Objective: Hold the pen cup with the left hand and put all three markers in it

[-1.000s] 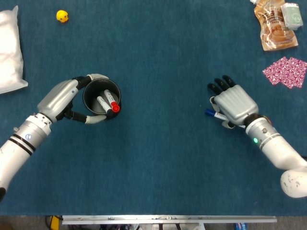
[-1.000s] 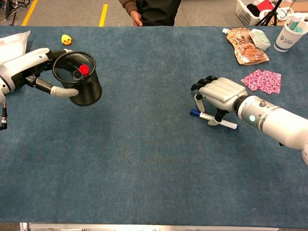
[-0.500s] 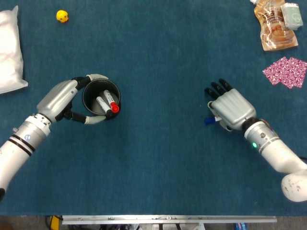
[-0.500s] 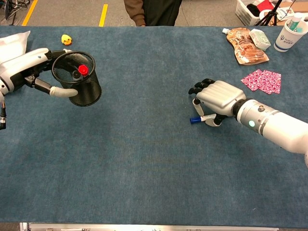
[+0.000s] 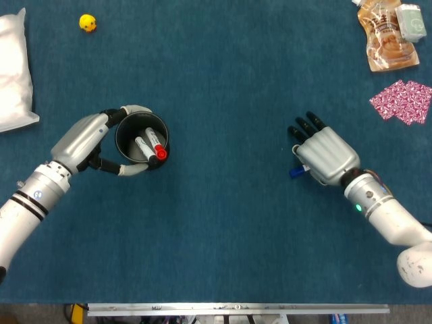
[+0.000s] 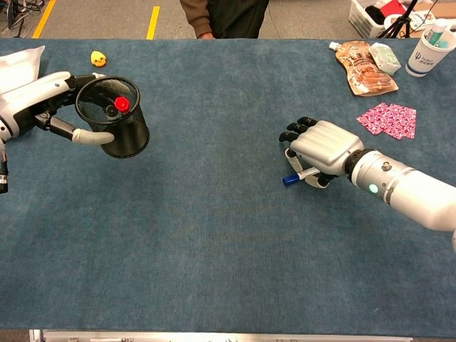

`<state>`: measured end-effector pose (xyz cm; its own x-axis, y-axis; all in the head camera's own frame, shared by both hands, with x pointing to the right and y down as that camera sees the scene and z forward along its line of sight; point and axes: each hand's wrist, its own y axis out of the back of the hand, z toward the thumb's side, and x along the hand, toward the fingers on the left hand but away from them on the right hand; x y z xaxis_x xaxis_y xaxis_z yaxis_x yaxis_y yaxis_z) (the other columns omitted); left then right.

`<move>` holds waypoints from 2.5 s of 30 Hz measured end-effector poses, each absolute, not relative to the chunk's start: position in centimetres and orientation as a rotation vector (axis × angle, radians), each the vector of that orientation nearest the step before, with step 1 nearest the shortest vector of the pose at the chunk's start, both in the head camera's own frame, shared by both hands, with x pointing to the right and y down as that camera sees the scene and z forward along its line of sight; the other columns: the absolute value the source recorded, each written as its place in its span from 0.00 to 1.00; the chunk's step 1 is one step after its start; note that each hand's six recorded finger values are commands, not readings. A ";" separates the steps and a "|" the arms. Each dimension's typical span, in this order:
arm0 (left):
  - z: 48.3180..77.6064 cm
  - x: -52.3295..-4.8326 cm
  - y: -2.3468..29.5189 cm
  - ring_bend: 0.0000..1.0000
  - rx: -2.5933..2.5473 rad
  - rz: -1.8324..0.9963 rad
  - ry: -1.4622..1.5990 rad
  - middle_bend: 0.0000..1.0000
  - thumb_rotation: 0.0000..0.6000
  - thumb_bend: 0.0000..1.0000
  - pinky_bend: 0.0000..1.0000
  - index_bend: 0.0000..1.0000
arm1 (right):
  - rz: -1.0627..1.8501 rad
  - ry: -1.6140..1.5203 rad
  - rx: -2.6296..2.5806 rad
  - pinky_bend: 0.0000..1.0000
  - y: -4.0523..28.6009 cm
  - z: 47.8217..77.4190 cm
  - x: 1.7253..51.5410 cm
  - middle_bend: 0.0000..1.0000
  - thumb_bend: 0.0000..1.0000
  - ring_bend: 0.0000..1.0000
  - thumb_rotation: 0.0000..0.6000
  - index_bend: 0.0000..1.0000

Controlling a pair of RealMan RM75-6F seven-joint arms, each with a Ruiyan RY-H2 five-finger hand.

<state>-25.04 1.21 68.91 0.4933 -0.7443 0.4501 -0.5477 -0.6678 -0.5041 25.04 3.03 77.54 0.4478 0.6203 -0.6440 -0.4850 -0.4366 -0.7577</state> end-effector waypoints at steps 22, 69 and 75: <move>68.5 -23.9 0.8 0.25 -2.451 -0.955 1.077 0.32 0.84 0.16 0.18 0.19 | 1.042 -0.598 -1.984 0.00 -1.2 67.3 20.8 0.20 0.34 0.00 1.00 0.62; 67.7 -19.2 0.5 0.25 -2.475 -0.900 0.977 0.32 0.84 0.16 0.18 0.19 | 0.509 -0.732 -2.522 0.00 -2.5 60.8 6.3 0.02 0.29 0.00 1.00 0.00; 67.9 -19.6 0.5 0.25 -2.465 -0.913 0.981 0.32 0.84 0.16 0.18 0.19 | 0.484 -0.779 -2.427 0.00 -3.8 59.3 8.3 0.02 0.28 0.00 1.00 0.00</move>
